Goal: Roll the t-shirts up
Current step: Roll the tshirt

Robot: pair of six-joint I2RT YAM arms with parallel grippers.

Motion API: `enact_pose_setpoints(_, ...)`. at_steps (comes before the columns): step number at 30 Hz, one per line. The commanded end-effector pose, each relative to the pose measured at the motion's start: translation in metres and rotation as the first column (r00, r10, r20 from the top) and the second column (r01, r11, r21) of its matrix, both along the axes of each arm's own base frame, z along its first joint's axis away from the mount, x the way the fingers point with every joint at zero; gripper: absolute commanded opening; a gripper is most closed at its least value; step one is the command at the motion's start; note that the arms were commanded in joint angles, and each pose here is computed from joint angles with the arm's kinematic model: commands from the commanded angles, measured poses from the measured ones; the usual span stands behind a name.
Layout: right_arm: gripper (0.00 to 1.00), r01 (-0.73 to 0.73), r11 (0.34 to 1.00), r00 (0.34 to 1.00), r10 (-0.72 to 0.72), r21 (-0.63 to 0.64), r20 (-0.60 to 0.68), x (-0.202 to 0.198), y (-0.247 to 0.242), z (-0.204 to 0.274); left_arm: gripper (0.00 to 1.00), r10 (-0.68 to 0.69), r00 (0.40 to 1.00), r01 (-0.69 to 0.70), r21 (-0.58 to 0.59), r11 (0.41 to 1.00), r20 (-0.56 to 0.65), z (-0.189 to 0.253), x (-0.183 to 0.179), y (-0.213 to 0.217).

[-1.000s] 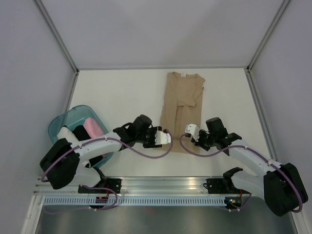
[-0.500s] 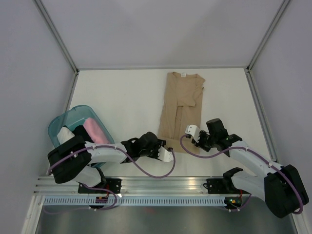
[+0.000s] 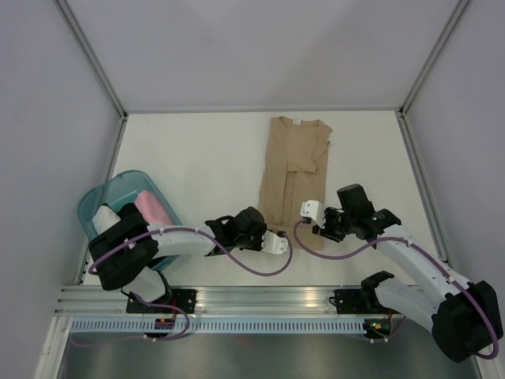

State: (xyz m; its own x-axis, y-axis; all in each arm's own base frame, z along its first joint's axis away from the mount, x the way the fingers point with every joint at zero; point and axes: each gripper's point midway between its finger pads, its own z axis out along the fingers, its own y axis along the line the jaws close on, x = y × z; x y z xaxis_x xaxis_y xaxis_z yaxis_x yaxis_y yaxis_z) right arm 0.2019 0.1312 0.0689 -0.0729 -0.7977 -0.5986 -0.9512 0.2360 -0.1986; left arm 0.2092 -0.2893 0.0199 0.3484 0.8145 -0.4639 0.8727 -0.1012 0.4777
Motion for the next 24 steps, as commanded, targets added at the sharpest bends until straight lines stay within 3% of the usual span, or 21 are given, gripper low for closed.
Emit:
enact_pose_setpoints(1,0.43,-0.098,0.995,0.995,0.098,0.011,-0.021,-0.017,0.005,0.009,0.02,0.070,0.975,-0.073,-0.007,0.997,-0.211,0.001,-0.016,0.000)
enact_pose_setpoints(4,0.53,-0.152,0.988,0.986,0.153,0.024,-0.062,-0.034,0.013,-0.001,0.02,0.060,0.951,-0.060,0.009,0.998,-0.305,0.004,-0.028,-0.002)
enact_pose_setpoints(7,0.51,-0.194,0.979,0.980,0.191,-0.055,-0.063,-0.044,0.009,-0.025,0.02,0.072,0.926,-0.074,0.008,0.997,-0.372,0.006,-0.039,0.001)
enact_pose_setpoints(10,0.51,-0.167,0.986,0.985,0.165,-0.028,-0.059,-0.042,0.018,-0.037,0.02,0.089,0.899,-0.089,0.020,0.996,-0.429,0.004,-0.046,0.004)
enact_pose_setpoints(14,0.52,-0.075,0.996,0.997,0.075,-0.037,-0.009,-0.028,0.016,-0.044,0.02,0.095,0.893,-0.101,0.010,0.995,-0.439,0.007,-0.044,0.004)
enact_pose_setpoints(20,0.52,-0.095,0.992,0.995,0.092,-0.081,-0.041,-0.031,0.020,-0.054,0.02,0.128,0.880,-0.141,0.006,0.990,-0.458,0.007,-0.037,0.003)
enact_pose_setpoints(22,0.46,-0.115,0.989,0.993,0.110,-0.095,-0.048,-0.035,0.022,-0.058,0.02,0.126,0.876,-0.143,-0.002,0.990,-0.466,0.009,-0.036,0.003)
enact_pose_setpoints(23,0.27,-0.116,0.989,0.992,0.111,-0.096,-0.052,-0.036,0.023,-0.058,0.02,0.116,0.875,-0.131,0.000,0.991,-0.471,0.007,-0.038,0.004)
enact_pose_setpoints(24,0.16,-0.109,0.990,0.993,0.104,-0.094,-0.059,-0.036,0.024,-0.058,0.02,0.112,0.876,-0.128,-0.002,0.992,-0.470,0.008,-0.038,0.004)
